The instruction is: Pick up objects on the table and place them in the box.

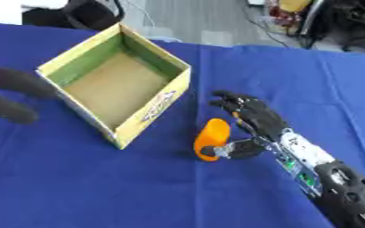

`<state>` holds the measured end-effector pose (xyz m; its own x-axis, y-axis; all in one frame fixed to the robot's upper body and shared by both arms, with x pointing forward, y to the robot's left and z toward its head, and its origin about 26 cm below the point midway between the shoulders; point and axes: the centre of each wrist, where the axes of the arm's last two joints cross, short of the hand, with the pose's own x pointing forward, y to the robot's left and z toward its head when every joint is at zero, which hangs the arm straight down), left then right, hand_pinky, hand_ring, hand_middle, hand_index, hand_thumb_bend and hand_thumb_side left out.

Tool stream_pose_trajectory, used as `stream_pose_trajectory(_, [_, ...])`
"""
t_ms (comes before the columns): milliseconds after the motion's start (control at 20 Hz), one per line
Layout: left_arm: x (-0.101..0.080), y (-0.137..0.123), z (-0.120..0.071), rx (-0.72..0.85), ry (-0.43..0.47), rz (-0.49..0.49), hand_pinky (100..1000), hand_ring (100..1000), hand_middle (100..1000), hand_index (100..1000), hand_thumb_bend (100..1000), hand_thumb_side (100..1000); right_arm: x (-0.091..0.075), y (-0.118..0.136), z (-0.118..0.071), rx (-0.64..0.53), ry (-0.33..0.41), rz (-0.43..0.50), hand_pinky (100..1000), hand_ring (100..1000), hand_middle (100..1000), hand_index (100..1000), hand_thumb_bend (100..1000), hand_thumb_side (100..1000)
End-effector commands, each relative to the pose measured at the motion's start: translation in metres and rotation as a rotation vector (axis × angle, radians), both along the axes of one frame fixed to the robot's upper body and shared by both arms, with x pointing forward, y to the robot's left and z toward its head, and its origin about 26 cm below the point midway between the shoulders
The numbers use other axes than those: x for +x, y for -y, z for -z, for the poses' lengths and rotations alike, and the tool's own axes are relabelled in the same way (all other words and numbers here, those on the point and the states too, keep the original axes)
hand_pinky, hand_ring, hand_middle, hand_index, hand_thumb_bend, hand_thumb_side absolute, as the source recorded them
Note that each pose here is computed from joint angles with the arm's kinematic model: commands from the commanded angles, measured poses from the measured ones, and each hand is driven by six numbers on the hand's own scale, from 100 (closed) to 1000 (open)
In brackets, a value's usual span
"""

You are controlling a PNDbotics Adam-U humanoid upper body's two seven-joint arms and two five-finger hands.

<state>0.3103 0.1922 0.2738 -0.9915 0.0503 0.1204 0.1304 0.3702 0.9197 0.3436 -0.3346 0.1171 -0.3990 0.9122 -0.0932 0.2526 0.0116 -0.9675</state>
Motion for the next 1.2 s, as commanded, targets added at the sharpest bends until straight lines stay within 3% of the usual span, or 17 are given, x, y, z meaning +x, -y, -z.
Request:
stream_pose_trajectory(50, [-0.003, 0.001, -0.01, 0.224, 0.284, 0.136, 843, 819, 838, 835, 100, 971, 0.003, 0.006, -0.011, -0.021, 0.03, 0.014, 714, 788, 908, 892, 778, 1000])
stream_pose_trajectory(500, [-0.003, 0.003, -0.013, 0.217, 0.29, 0.141, 843, 819, 838, 835, 100, 970, 0.005, 0.006, -0.007, -0.031, 0.021, 0.022, 647, 760, 887, 890, 781, 1000])
stream_pose_trajectory(550, [-0.003, 0.003, -0.014, 0.216, 0.29, 0.142, 843, 819, 838, 835, 100, 969, 0.005, 0.006, -0.007, -0.031, 0.02, 0.022, 572, 727, 864, 885, 783, 1000])
stream_pose_trajectory(600, [-0.003, 0.003, -0.014, 0.215, 0.291, 0.142, 843, 819, 838, 835, 100, 969, 0.006, 0.006, -0.006, -0.032, 0.019, 0.023, 579, 732, 869, 886, 782, 1000])
stream_pose_trajectory(650, [-0.003, 0.004, -0.014, 0.215, 0.291, 0.143, 843, 818, 838, 835, 100, 969, 0.006, 0.006, -0.006, -0.033, 0.018, 0.023, 492, 677, 832, 875, 786, 1000])
stream_pose_trajectory(700, [-0.003, 0.004, -0.015, 0.214, 0.291, 0.143, 843, 818, 838, 835, 100, 969, 0.006, 0.005, -0.005, -0.034, 0.017, 0.022, 492, 677, 832, 875, 786, 1000])
stream_pose_trajectory(750, [-0.003, 0.004, -0.015, 0.214, 0.292, 0.143, 843, 818, 838, 835, 100, 969, 0.006, 0.005, -0.004, -0.035, 0.017, 0.022, 438, 640, 807, 867, 788, 1000])
stream_pose_trajectory(800, [-0.003, 0.004, -0.015, 0.213, 0.293, 0.143, 843, 818, 838, 835, 100, 969, 0.007, 0.005, -0.004, -0.035, 0.017, 0.022, 452, 650, 814, 869, 787, 1000])
stream_pose_trajectory(850, [-0.003, 0.004, -0.016, 0.213, 0.293, 0.144, 843, 818, 838, 835, 100, 969, 0.007, 0.004, -0.003, -0.035, 0.017, 0.022, 393, 606, 777, 853, 793, 1000])
stream_pose_trajectory(900, [-0.003, 0.005, -0.016, 0.212, 0.294, 0.145, 843, 818, 838, 835, 100, 969, 0.008, 0.004, -0.003, -0.035, 0.019, 0.021, 409, 615, 785, 857, 792, 1000])
stream_pose_trajectory(950, [-0.003, 0.005, -0.016, 0.211, 0.296, 0.146, 843, 818, 837, 835, 100, 968, 0.008, 0.003, -0.002, -0.034, 0.022, 0.02, 290, 550, 737, 829, 800, 1000])
stream_pose_trajectory(1050, [-0.003, 0.005, -0.017, 0.209, 0.297, 0.147, 843, 818, 837, 835, 100, 968, 0.009, 0.002, -0.001, -0.031, 0.029, 0.016, 184, 495, 680, 793, 811, 1000])
stream_pose_trajectory(1100, [-0.003, 0.005, -0.017, 0.209, 0.297, 0.147, 843, 818, 837, 835, 100, 968, 0.009, 0.001, -0.001, -0.028, 0.034, 0.012, 200, 504, 690, 800, 810, 1000])
stream_pose_trajectory(1150, [-0.003, 0.005, -0.017, 0.209, 0.297, 0.147, 843, 818, 837, 835, 100, 969, 0.009, 0.001, -0.001, -0.025, 0.039, 0.009, 116, 456, 622, 746, 811, 1000])
stream_pose_trajectory(1200, [-0.003, 0.005, -0.017, 0.209, 0.298, 0.147, 843, 818, 837, 835, 100, 969, 0.01, 0.0, 0.0, -0.019, 0.047, 0.005, 102, 444, 610, 733, 809, 1000])
